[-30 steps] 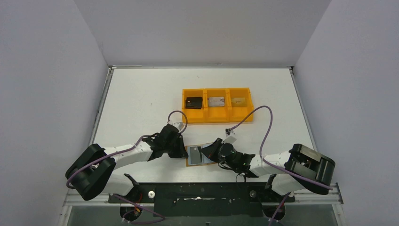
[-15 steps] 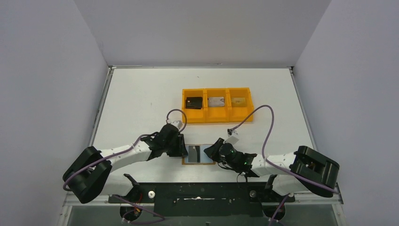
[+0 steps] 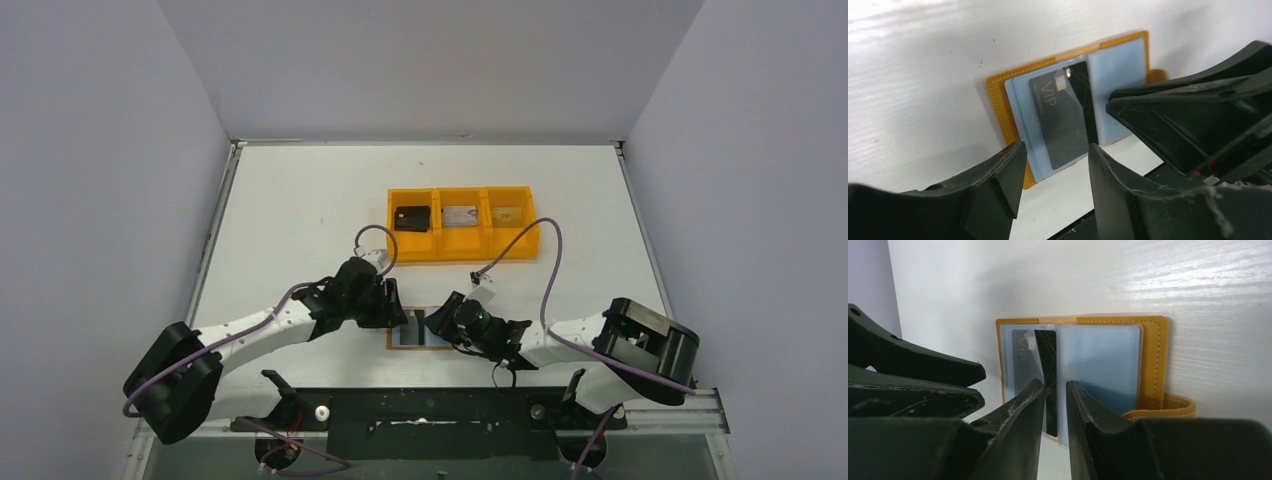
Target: Take the credit cards out of the card holder
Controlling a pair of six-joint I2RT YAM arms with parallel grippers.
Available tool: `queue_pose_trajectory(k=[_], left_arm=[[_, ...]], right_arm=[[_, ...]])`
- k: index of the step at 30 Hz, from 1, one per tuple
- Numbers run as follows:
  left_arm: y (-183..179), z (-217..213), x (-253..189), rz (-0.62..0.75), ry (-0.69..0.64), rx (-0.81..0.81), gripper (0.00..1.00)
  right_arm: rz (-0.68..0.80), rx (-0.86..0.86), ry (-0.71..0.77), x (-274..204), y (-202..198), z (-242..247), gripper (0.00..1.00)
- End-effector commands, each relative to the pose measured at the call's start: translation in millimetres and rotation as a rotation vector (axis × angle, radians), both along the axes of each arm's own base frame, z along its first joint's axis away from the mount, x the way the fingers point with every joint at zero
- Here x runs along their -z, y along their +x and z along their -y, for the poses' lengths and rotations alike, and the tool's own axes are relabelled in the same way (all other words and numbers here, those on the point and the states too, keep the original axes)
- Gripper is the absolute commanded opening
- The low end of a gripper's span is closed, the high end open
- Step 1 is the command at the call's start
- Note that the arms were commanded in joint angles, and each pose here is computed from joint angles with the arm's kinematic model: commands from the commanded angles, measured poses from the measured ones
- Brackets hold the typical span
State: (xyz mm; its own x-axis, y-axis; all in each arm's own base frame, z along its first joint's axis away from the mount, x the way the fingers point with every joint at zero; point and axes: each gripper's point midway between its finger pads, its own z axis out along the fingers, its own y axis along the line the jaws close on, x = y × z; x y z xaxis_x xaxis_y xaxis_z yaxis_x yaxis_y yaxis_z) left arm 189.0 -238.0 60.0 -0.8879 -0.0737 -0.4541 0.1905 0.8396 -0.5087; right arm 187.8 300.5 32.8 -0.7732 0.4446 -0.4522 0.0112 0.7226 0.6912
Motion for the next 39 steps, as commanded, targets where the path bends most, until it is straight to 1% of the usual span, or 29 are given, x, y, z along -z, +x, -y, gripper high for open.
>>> queue_pose_trajectory(k=[1,6,10,13,16,19,20,21,26,31,35,38,39], left_arm=[[0,18,5,-0.036,-0.038,0.055,0.46],[-7,16,25,-0.087,-0.018,0.059,0.37],[-11,1,44,-0.108,0.059,0.025,0.24],[-17,-6,55,-0.129,0.098,0.030,0.16],[-20,-11,61,-0.139,0.122,0.022,0.10],[-20,-16,64,-0.141,0.140,0.010,0.03],[-20,-17,64,-0.140,0.144,0.007,0.02],[-20,-17,64,-0.138,0.148,0.006,0.00],[-19,-25,68,-0.137,0.182,-0.013,0.00],[-19,-30,70,-0.132,0.209,-0.028,0.00],[-13,-25,59,-0.104,0.185,-0.032,0.00],[-2,-16,36,-0.058,0.147,-0.033,0.10],[2,-12,26,-0.040,0.132,-0.029,0.17]], right_arm=[[0.011,-0.003,0.051,-9,5,-15,0.25],[-0.040,0.017,0.049,5,4,-15,0.26],[-0.053,0.000,0.056,8,2,-21,0.26],[-0.055,-0.019,0.088,6,2,-27,0.25],[-0.040,-0.020,0.127,1,3,-30,0.18],[-0.028,-0.013,0.139,-3,3,-27,0.02],[-0.023,-0.008,0.141,-5,4,-25,0.00],[-0.020,-0.002,0.138,-6,3,-21,0.00],[0.000,0.039,0.116,-11,5,2,0.00],[-0.006,0.069,0.091,-7,4,22,0.03],[-0.011,0.091,0.081,-6,5,27,0.03],[-0.018,0.087,0.072,-4,5,26,0.03],[-0.019,0.087,0.072,-4,6,25,0.03]])
